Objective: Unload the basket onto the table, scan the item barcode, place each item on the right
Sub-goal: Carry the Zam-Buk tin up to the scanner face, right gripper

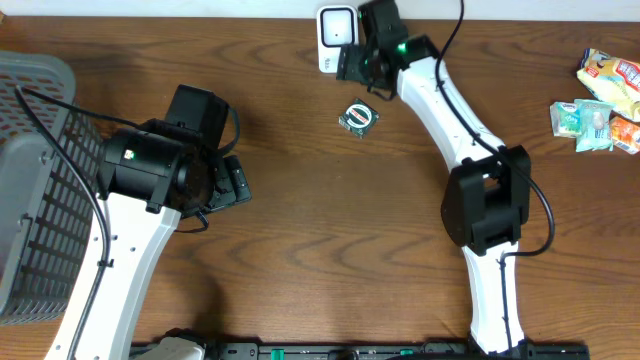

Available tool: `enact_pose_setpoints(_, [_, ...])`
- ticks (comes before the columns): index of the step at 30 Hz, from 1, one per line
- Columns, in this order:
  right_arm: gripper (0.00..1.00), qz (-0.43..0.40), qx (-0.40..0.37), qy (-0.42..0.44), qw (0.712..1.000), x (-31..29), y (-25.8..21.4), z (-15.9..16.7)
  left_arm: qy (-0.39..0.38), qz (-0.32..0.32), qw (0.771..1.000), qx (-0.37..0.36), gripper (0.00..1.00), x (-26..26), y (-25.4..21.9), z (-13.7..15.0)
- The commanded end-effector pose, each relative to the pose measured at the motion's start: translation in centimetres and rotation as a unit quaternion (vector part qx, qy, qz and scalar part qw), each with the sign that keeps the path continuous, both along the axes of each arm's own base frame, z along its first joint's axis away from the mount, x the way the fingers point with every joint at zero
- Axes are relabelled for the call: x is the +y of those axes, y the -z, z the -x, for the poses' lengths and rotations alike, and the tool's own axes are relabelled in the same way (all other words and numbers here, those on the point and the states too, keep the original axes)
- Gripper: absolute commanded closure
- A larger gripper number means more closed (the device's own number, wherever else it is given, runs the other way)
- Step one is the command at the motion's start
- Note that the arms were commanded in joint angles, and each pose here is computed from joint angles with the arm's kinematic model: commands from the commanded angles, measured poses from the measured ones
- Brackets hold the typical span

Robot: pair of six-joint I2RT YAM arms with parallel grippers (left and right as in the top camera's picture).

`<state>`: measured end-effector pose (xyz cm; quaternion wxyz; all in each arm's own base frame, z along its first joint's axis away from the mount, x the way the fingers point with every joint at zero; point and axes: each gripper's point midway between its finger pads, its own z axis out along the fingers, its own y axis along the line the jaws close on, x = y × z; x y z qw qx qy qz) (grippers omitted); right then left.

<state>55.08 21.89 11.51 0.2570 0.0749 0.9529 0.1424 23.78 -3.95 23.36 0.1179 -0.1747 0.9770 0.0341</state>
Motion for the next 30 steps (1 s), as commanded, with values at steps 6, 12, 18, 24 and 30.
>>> enact_pose_setpoints(6, [0.32, -0.051, 0.071, -0.045, 0.995, 2.5, 1.0, 3.1, -0.007, 0.001, 1.0, -0.004, 0.02, 0.2, -0.2, 0.0])
enact_pose_setpoints(12, [0.7, -0.024, 0.088, -0.044, 0.995, 3.6, 2.9, 4.5, -0.007, 0.001, 1.0, -0.004, 0.02, 0.2, -0.2, 0.0])
enact_pose_setpoints(18, [0.83, 0.01, 0.063, -0.025, 0.998, 4.6, 5.4, 4.5, -0.007, 0.001, 1.0, -0.004, 0.02, 0.2, -0.2, 0.0])
enact_pose_setpoints(24, [0.89, 0.042, 0.024, -0.004, 0.999, 4.1, 7.8, 3.7, -0.007, 0.001, 1.0, -0.004, 0.02, 0.2, -0.2, 0.0])
enact_pose_setpoints(30, [0.94, 0.075, 0.022, 0.023, 0.997, 2.2, 10.3, 4.1, -0.007, 0.001, 1.0, -0.004, 0.03, 0.2, -0.2, 0.0])
